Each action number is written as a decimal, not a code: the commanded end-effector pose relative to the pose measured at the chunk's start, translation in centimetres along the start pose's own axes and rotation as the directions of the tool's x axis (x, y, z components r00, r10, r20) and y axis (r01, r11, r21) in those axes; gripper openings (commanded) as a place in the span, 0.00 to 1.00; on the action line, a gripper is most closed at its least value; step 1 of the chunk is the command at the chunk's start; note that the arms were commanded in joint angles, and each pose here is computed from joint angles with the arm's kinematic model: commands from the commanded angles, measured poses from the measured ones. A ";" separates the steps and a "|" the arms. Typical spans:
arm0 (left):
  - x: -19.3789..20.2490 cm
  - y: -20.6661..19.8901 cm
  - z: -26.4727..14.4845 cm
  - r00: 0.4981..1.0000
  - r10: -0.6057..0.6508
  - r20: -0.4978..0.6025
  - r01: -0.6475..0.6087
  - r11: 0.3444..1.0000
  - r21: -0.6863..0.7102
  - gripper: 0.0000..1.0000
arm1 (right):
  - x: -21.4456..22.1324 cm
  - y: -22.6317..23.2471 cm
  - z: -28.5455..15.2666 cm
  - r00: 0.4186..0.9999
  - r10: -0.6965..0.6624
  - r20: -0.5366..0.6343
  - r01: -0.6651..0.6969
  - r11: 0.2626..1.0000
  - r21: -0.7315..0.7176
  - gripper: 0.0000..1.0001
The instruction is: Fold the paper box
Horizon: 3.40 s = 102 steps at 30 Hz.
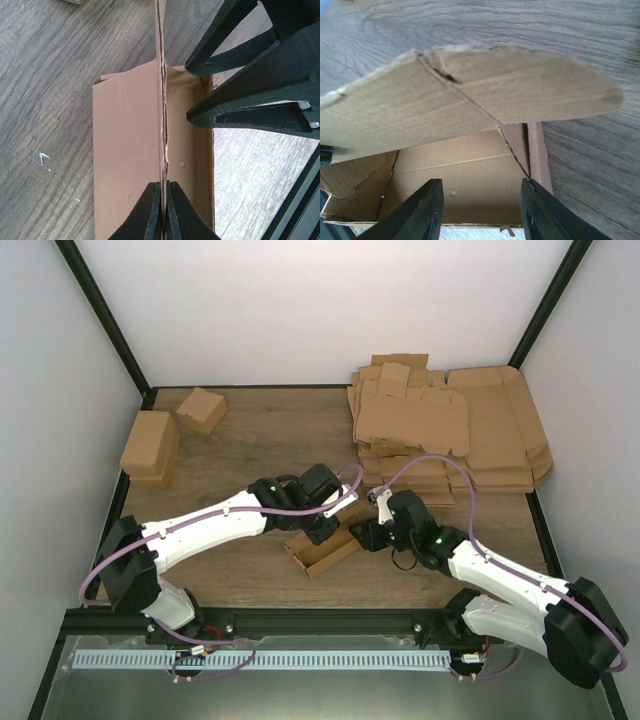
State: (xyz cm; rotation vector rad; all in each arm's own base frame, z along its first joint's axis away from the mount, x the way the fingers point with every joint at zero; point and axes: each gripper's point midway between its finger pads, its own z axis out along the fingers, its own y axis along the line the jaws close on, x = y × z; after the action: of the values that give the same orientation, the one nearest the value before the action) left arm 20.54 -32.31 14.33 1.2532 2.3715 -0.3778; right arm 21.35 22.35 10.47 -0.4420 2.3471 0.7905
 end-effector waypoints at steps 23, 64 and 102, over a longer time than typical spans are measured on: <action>3.7 -4.3 4.8 0.985 -0.128 -0.116 0.146 0.976 0.159 0.05 | -2.4 -3.2 -5.2 0.941 0.259 0.216 -0.302 0.934 0.192 0.50; 5.1 9.9 4.2 0.788 -0.614 0.044 0.604 0.785 0.139 0.84 | 8.1 0.0 -1.3 0.827 0.525 -0.202 -0.539 0.842 -0.017 0.01; 7.9 4.6 7.0 0.742 -0.657 -0.136 0.629 0.611 0.480 0.50 | 2.2 4.0 4.2 0.901 0.415 -0.129 -0.433 0.833 -0.346 0.01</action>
State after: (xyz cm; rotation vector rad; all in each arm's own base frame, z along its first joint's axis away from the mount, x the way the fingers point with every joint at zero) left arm 23.14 -26.94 4.74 0.4430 2.6876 -1.2595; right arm 18.44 26.86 6.68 -0.0184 2.4295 1.4735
